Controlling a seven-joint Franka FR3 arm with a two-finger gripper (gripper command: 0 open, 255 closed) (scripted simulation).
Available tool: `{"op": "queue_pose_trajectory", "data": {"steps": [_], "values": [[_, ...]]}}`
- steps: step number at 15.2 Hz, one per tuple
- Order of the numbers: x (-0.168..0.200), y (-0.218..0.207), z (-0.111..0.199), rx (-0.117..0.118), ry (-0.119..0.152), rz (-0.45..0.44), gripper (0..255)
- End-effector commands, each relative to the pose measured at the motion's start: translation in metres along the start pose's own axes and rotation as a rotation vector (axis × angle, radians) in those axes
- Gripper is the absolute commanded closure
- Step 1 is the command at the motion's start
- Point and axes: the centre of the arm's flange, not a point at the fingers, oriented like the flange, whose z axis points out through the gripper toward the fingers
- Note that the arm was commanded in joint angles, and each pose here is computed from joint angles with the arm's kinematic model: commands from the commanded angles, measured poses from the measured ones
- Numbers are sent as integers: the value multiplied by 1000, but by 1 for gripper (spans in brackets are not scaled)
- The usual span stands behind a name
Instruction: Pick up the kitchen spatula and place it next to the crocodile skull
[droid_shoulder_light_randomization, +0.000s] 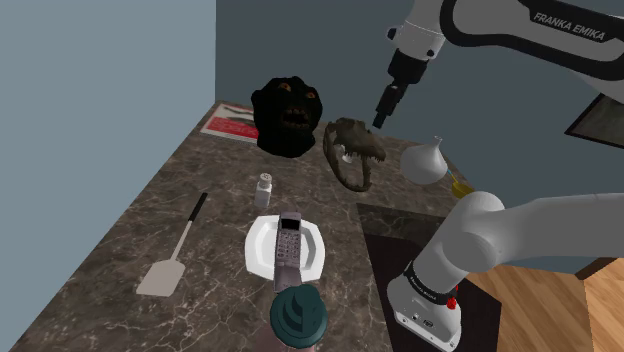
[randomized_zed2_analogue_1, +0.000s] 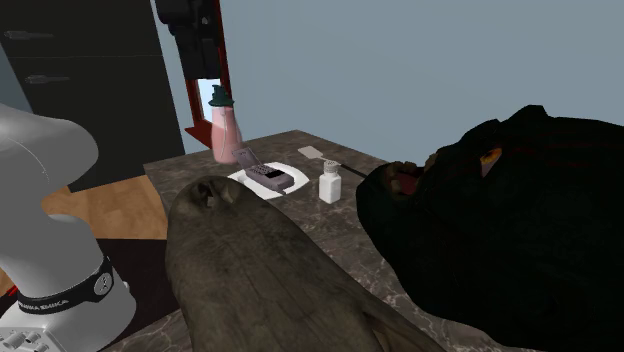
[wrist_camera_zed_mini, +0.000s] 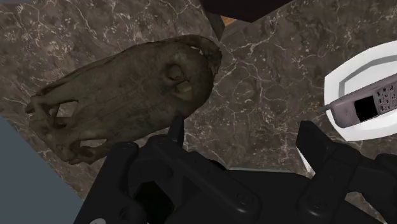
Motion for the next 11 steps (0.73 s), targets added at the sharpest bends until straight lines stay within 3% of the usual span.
{"op": "queue_pose_trajectory", "data": {"steps": [1,11], "values": [[0,0,0,0,0,0,0],[19,-119,51,7,-9,254,0]]}}
